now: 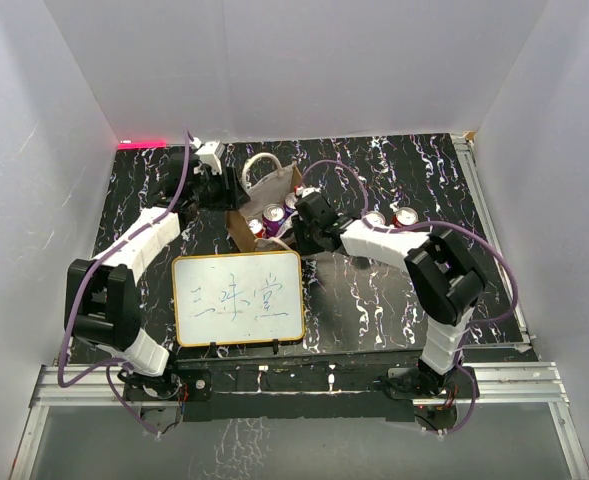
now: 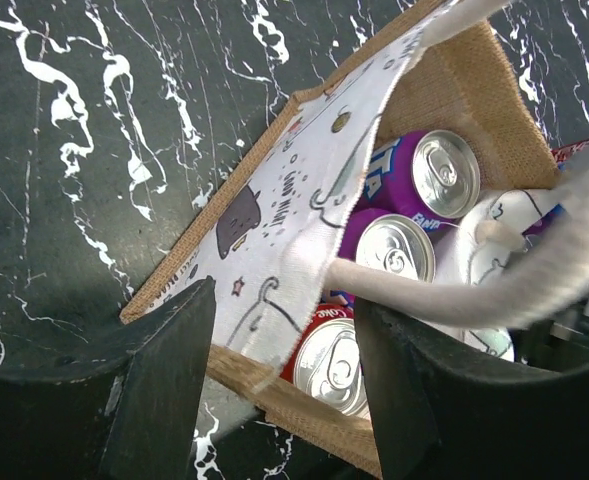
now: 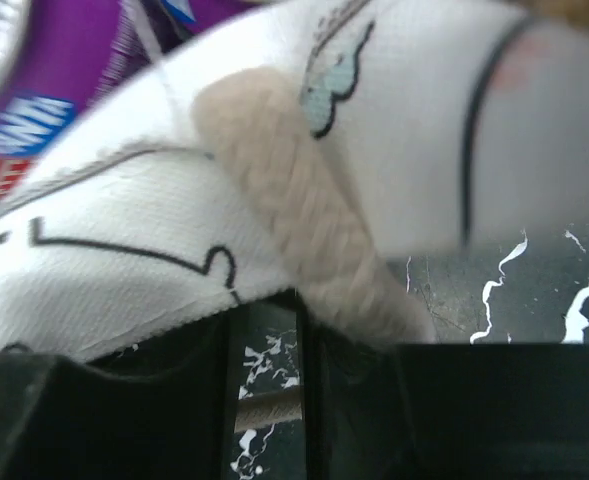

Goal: Take the beverage out of the canvas bag

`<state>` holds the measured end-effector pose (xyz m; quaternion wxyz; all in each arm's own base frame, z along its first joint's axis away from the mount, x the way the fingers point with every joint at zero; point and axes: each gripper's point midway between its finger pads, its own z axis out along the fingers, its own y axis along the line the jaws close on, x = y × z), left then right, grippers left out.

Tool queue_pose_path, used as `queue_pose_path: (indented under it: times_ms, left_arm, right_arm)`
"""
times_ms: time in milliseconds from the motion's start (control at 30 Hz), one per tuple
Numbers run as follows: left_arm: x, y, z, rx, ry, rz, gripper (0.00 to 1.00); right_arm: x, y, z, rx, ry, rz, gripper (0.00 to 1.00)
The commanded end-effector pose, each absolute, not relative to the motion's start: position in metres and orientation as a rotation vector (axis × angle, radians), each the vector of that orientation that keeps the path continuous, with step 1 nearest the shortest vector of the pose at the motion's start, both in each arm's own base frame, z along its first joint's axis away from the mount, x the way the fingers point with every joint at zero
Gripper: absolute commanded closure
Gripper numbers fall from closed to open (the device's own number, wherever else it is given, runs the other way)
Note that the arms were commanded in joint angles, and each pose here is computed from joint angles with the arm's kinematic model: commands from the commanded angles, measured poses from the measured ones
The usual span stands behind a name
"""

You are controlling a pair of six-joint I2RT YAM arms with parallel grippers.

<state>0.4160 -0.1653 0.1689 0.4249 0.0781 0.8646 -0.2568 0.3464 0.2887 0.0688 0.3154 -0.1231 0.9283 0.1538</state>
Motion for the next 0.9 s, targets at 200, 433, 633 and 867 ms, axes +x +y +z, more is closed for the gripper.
queue_pose_path:
  times_ms: [200, 433, 633, 867]
  left_arm:
    - [0.414, -0.172, 0.175, 0.228, 2.168, -0.652, 0.46]
    - [0.414, -0.174, 0.173, 0.230, 2.173, -0.668, 0.50]
    - [0.414, -0.176, 0.174, 0.236, 2.175, -0.679, 0.61]
    - [0.413, -0.178, 0.174, 0.237, 2.179, -0.696, 0.65]
  right_arm:
    - [0.350, 0.271, 0.040, -0.285, 2.500, 0.273, 0.72]
    - [0.349, 0.261, 0.087, -0.270, 2.430, 0.259, 0.54]
    - [0.340, 0.242, 0.128, -0.238, 2.350, 0.241, 0.42]
    - [0.337, 0.247, 0.190, -0.230, 2.220, 0.361, 0.31]
